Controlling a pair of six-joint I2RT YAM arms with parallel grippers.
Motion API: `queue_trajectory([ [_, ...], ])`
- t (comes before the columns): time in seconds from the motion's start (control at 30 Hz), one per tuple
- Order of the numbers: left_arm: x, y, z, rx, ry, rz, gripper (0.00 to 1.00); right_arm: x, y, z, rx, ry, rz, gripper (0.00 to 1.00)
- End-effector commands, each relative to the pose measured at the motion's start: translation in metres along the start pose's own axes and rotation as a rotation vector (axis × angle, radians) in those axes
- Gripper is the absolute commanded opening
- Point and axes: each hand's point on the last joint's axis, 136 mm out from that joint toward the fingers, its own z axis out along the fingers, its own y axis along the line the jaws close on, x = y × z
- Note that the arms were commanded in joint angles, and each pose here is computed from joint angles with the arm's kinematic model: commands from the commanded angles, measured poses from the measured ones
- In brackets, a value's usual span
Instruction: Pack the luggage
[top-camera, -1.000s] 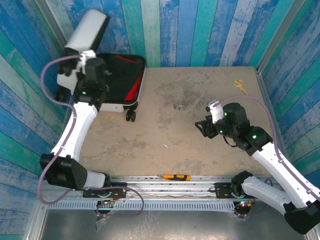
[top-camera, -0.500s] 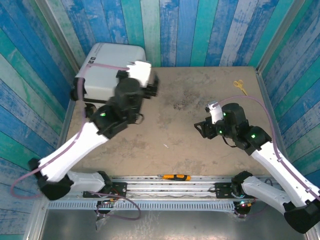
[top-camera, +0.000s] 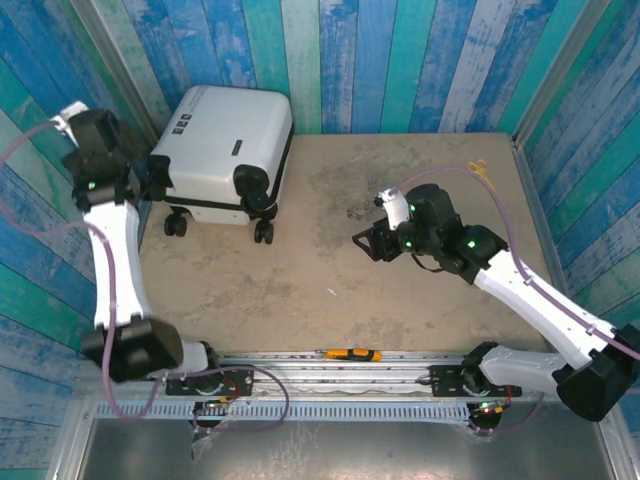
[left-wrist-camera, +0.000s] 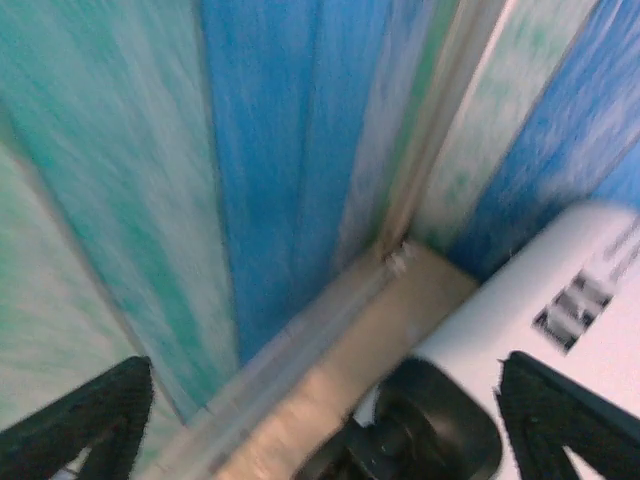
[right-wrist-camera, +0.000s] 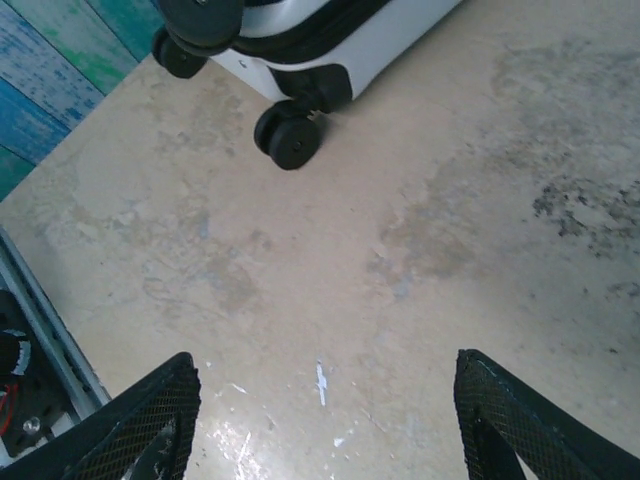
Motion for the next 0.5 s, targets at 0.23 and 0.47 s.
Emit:
queue_trajectory([
  [0.23,0.041,0.001,0.101,0.142,0.227,-0.13,0.72,-0.011,0.068,0.047,-0.108,0.117,-0.019,0.76],
  [0.47,0.114,-0.044,0.109,0.368,0.441,-0.141,0.58,-0.053,0.08,0.06,-0.043,0.039,-0.034,0.78],
])
